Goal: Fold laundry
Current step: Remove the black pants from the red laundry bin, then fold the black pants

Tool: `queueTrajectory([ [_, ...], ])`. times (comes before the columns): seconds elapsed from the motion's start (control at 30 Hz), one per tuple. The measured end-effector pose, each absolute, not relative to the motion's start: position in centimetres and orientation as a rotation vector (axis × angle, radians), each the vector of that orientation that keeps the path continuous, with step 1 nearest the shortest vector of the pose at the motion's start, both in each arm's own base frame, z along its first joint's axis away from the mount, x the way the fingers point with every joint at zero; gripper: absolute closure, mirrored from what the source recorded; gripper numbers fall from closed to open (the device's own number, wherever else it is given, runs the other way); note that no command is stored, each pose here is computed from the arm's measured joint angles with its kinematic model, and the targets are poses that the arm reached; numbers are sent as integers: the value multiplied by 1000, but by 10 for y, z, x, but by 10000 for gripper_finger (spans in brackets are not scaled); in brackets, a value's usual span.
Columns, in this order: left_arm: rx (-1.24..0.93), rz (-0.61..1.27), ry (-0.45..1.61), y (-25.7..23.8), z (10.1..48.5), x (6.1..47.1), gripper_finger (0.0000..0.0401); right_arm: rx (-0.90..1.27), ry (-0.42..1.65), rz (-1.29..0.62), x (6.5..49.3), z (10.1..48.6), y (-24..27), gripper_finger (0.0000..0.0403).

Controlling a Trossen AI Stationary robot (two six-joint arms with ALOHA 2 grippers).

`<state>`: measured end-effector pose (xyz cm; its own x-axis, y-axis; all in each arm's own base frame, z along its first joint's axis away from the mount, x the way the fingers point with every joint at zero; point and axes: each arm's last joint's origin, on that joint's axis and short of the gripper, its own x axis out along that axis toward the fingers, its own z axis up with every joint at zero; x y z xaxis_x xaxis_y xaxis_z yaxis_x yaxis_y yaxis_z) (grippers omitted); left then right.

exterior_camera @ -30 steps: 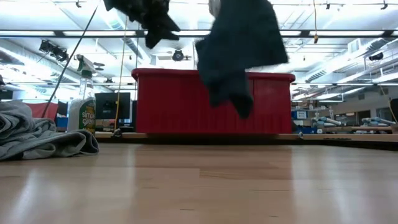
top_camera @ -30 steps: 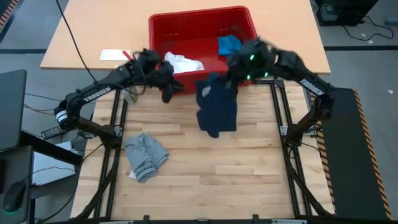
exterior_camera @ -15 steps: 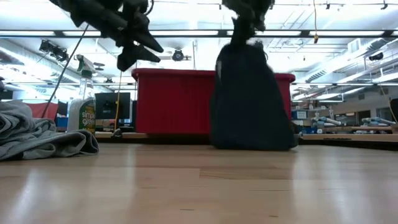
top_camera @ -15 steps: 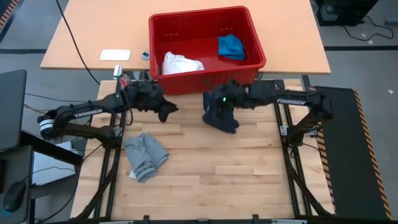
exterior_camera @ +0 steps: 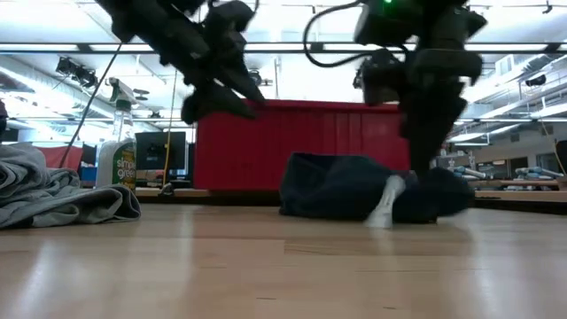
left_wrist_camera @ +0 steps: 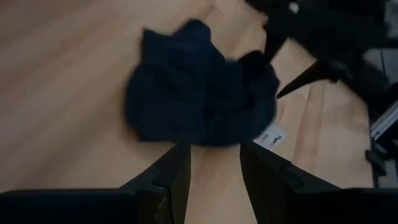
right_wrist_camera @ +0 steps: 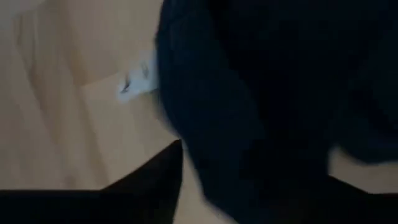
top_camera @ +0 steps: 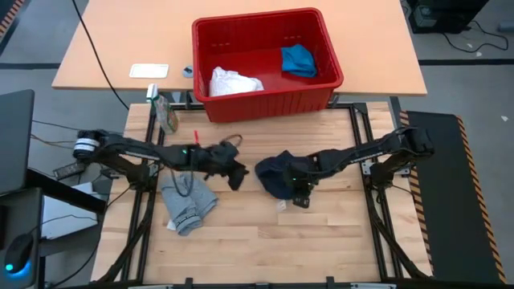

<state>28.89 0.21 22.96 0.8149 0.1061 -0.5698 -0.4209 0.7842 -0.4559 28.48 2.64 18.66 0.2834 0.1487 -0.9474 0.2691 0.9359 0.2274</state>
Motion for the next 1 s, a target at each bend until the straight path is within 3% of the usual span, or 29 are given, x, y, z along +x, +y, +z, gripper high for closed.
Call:
queueTrajectory([
  [0.13,-604,206,523,-20,219,305,259,422,1274,-21,268,186,41,136],
  [0.27,-585,208,515,-29,213,310,259,395,1222,-60,249,196,51,105],
  [0.47,-454,297,469,-11,219,327,245,434,1117,-229,223,200,49,109],
  [0.83,-196,177,748,6,215,367,117,481,1074,-311,198,179,37,117],
  [1.0,-151,44,821,6,215,367,88,530,1027,-309,201,167,34,122],
])
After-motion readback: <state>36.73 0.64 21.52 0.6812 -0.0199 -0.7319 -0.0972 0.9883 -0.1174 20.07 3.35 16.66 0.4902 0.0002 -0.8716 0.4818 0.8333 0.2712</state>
